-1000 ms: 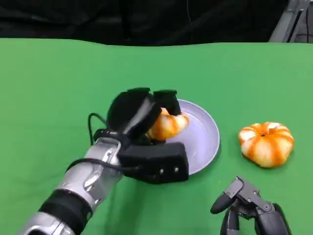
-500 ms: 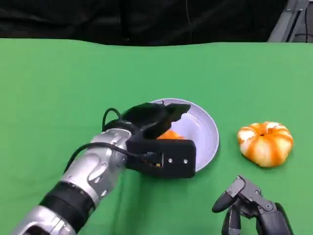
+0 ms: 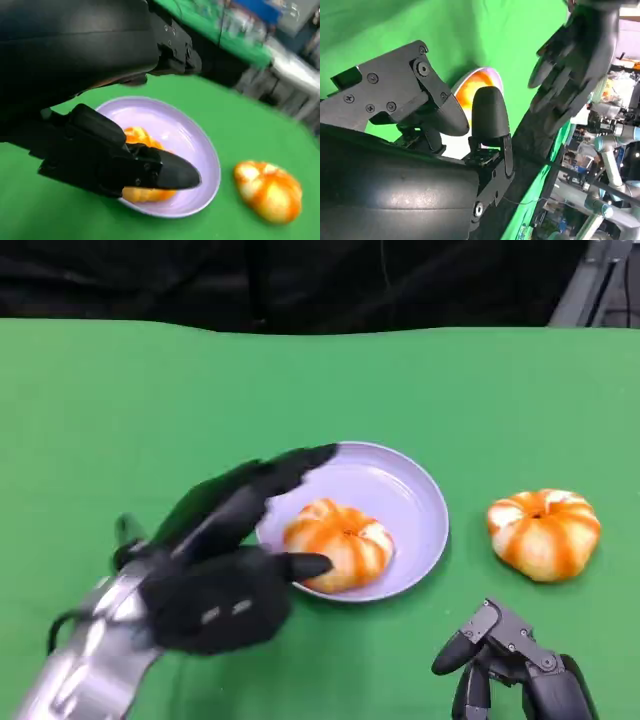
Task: Grasp the bread from the table and place it into the plate.
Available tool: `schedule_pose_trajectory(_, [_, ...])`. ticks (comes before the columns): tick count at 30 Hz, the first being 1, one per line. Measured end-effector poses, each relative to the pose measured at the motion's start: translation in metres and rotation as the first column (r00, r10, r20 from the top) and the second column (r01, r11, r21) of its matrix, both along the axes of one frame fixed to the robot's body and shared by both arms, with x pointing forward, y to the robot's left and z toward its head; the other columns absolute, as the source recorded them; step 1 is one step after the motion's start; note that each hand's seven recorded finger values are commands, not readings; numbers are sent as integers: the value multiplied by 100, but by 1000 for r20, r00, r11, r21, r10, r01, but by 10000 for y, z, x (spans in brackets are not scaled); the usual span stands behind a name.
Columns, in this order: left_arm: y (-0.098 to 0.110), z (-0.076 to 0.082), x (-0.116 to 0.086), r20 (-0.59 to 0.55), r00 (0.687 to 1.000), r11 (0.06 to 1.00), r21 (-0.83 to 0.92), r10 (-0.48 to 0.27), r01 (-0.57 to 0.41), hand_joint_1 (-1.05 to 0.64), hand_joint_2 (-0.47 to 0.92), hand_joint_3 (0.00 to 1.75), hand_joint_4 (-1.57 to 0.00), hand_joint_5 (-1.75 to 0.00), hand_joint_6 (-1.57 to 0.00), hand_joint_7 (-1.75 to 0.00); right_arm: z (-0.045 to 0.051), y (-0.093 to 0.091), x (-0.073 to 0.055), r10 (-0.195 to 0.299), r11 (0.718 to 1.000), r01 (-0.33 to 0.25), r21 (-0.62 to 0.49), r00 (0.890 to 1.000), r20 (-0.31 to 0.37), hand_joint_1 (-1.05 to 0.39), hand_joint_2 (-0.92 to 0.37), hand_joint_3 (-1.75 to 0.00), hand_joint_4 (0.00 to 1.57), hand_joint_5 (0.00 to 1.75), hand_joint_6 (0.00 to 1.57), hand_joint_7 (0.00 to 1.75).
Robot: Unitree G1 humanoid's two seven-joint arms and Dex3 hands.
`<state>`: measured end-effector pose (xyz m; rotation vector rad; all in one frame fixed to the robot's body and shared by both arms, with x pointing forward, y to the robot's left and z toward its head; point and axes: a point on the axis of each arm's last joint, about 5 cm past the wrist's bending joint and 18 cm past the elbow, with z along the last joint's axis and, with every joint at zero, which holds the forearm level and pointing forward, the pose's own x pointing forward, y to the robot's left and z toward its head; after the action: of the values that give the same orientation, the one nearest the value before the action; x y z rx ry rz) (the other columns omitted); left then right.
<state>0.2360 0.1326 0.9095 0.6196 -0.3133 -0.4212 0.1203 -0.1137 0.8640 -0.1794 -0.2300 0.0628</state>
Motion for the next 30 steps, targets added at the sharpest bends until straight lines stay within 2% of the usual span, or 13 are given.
schedule_pose_trajectory(5, [203, -126, -275, 58, 993, 971, -222, 105, -90, -32, 92, 19, -61, -109, -82, -43, 4, 8, -4, 2, 1000, -2, 8, 1000, 0, -23, -66, -147, 79, 175, 47, 175])
schedule_pose_trajectory(7, [265, -169, -367, 76, 989, 953, -285, 128, -101, -30, 92, 19, -65, -111, -86, -46, 7, 11, -8, 3, 1000, -3, 11, 1000, 0, -22, -66, -147, 78, 175, 47, 175])
schedule_pose_trajectory(8, [290, -183, -403, 88, 987, 947, -306, 133, -100, -29, 91, 22, -71, -114, -90, -53, 7, 11, -12, 3, 1000, -3, 12, 1000, -1, -22, -66, -147, 78, 175, 47, 175])
schedule_pose_trajectory(9, [318, -199, -443, 97, 985, 941, -324, 140, -102, -29, 87, 30, -75, -116, -89, -66, 8, 13, -12, 5, 1000, -5, 14, 1000, -1, -22, -66, -148, 78, 175, 48, 175])
schedule_pose_trajectory(10, [350, -218, -486, 99, 983, 932, -345, 154, -112, -29, 85, 34, -76, -117, -88, -72, 10, 16, -11, 6, 1000, -6, 18, 1000, 0, -22, -66, -148, 78, 175, 48, 175])
schedule_pose_trajectory(11, [376, -240, -526, 94, 982, 927, -354, 166, -122, -24, 74, 55, -82, -120, -90, -83, 9, 15, -14, 5, 1000, -5, 22, 1000, -2, -22, -66, -148, 78, 175, 48, 175])
schedule_pose_trajectory(12, [399, -264, -569, 84, 980, 920, -367, 178, -136, -16, 53, 96, -88, -128, -91, -99, 9, 15, -15, 4, 1000, -4, 22, 1000, -2, -22, -66, -148, 78, 175, 48, 175])
schedule_pose_trajectory(13, [423, -291, -619, 75, 978, 910, -387, 193, -149, -13, 44, 113, -90, -131, -91, -104, 9, 14, -17, 4, 1000, -4, 21, 1000, -2, -22, -65, -147, 78, 175, 48, 175])
schedule_pose_trajectory(14, [446, -320, -675, 68, 976, 899, -405, 208, -164, -10, 41, 122, -91, -135, -91, -112, 8, 12, -19, 3, 1000, -3, 20, 1000, -3, -22, -65, -147, 79, 175, 48, 175])
schedule_pose_trajectory(15, [467, -345, -730, 54, 973, 884, -431, 226, -181, -9, 40, 125, -91, -144, -89, -123, 8, 10, -21, 2, 1000, -2, 18, 1000, -3, -22, -65, -147, 79, 175, 49, 175])
schedule_pose_trajectory(20, [483, -409, -904, -10, 967, 840, -494, 255, -227, -14, 38, 127, -87, -168, -84, -150, 10, -7, -22, 0, 1000, 0, -6, 1000, 2, -22, -64, -147, 80, 175, 49, 175])
schedule_pose_trajectory(24, [434, -441, -954, -34, 963, 817, -521, 268, -246, -15, 44, 114, -84, -170, -80, -151, 6, -25, -28, -4, 1000, 4, -4, 1000, -2, -22, -64, -148, 78, 175, 49, 175])
schedule_pose_trajectory(30, [376, -462, -979, -61, 959, 799, -539, 278, -266, -15, 46, 113, -85, -166, -79, -151, 6, -27, -25, 0, 1000, 0, 1, 1000, -7, -22, -65, -148, 78, 175, 49, 175])
